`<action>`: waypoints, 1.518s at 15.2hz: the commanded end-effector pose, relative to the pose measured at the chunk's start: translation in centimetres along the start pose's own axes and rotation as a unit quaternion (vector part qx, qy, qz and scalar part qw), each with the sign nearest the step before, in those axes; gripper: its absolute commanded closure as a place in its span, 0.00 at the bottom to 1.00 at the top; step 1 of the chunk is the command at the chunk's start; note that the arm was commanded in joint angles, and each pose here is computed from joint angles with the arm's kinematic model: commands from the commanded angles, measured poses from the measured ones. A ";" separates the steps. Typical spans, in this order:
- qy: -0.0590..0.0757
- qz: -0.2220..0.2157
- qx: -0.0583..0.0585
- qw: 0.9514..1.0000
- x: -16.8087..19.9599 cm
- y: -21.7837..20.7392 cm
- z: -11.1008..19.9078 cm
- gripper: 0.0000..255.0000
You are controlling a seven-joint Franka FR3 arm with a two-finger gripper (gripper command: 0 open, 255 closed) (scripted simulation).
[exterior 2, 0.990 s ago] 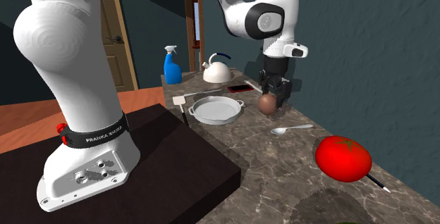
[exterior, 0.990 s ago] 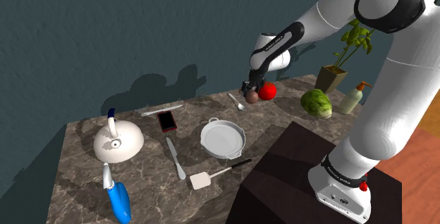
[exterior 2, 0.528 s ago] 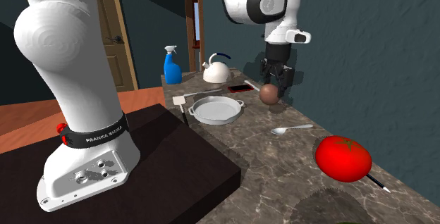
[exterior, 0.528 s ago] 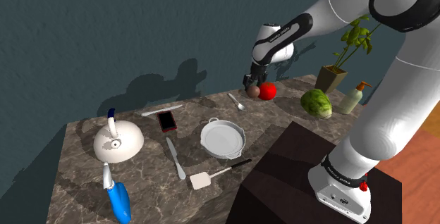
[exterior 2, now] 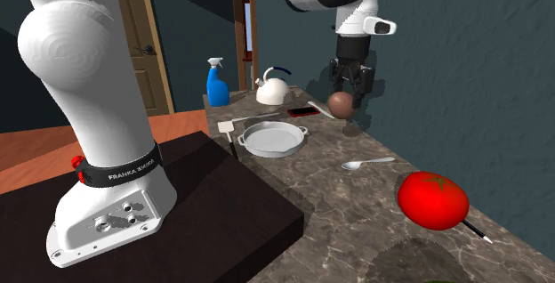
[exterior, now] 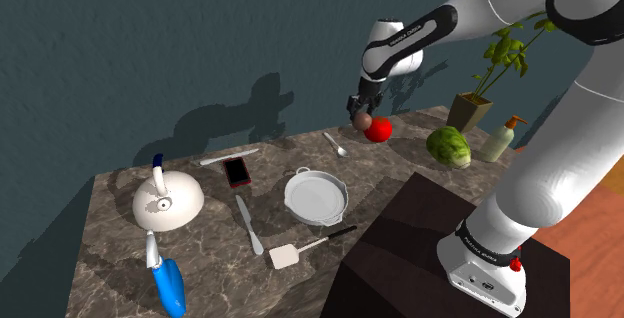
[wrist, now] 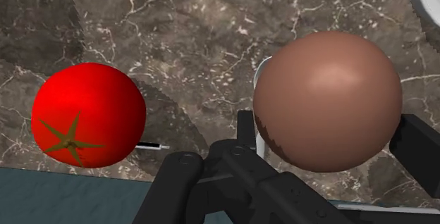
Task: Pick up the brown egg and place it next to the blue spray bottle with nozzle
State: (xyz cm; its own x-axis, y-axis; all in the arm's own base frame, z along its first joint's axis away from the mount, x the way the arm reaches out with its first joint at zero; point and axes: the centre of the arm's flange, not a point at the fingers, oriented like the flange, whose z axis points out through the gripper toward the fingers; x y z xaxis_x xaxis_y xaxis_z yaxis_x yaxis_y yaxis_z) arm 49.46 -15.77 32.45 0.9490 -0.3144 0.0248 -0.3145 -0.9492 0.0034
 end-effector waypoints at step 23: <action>0.000 0.000 0.000 1.000 0.3 0.0 -12.6 1.00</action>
State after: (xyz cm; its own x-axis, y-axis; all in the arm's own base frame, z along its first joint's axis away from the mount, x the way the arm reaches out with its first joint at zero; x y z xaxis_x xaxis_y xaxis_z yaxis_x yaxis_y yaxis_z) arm 49.43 -15.82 44.45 0.9489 -0.3145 0.0248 -0.3146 -0.9492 0.0034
